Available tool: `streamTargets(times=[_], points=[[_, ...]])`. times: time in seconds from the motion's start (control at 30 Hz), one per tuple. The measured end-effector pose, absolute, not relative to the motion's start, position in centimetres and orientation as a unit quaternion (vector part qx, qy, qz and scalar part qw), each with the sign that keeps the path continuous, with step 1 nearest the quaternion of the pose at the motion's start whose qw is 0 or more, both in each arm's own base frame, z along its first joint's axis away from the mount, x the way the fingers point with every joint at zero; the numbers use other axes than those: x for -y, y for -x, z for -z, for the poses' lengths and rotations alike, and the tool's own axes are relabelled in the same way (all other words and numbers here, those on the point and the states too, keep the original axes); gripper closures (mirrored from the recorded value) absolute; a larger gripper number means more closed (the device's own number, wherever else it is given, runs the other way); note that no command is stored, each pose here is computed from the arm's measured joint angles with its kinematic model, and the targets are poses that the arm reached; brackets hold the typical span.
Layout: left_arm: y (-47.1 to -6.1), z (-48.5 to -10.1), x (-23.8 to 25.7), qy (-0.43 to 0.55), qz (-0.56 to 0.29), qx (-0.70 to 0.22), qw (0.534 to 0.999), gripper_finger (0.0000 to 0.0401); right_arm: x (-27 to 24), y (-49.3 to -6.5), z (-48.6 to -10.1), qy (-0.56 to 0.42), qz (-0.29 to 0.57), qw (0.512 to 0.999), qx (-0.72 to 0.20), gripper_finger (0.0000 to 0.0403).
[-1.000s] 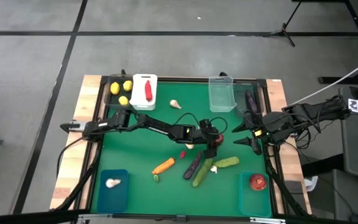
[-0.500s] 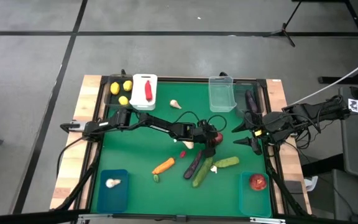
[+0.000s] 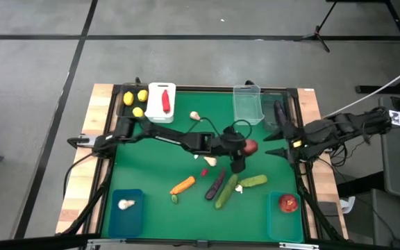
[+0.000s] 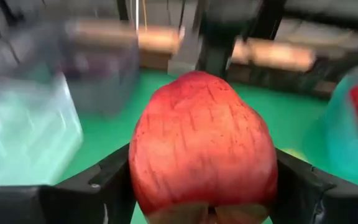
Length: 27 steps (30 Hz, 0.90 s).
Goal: Sort produce into baskets
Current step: Put the apple into the green bin
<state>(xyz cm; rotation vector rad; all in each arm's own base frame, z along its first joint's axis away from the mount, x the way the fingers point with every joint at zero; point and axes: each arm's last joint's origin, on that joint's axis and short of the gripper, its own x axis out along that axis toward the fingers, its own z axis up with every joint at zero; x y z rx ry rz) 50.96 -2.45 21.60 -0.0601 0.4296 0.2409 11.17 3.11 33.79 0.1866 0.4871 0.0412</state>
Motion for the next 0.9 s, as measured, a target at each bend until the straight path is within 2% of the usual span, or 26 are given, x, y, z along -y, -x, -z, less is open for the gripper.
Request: streamTargets(times=[0.13,0.27,0.43,0.5,0.67,0.8,0.9], points=[[-49.6,-27.1,3.8,-0.014,-0.113,-0.136,0.984,0.0129,-2.3,-9.4,-34.8,-0.093,-0.001,0.979,-0.179,0.0166],[-47.7,-32.2,5.1,-0.048,-0.113,-0.07,0.99,0.0128,-2.0,-8.3,-36.1,-0.069,-0.017,0.992,-0.106,0.0166],[-45.5,-36.6,7.4,-0.092,-0.104,0.009,0.99,0.0127,-1.8,-7.7,-37.5,-0.013,-0.025,0.999,-0.032,0.0166],[-44.8,-38.0,8.5,-0.112,-0.096,0.043,0.988,0.0127,-2.1,-8.2,-38.1,0.007,-0.06,0.998,-0.005,0.0166],[-44.3,-38.1,10.0,-0.14,-0.089,0.044,0.985,0.0126,-3.7,-10.3,-38.7,0.08,-0.196,0.977,0.035,0.0166],[-44.2,-38.2,10.3,-0.14,-0.088,0.047,0.985,0.0126,-4.3,-11.7,-38.2,0.131,-0.216,0.967,0.019,0.0166],[-44.2,-37.6,10.4,-0.143,-0.085,0.039,0.985,0.0126,-4.6,-13.2,-38.0,0.123,-0.198,0.972,0.007,0.0166]])
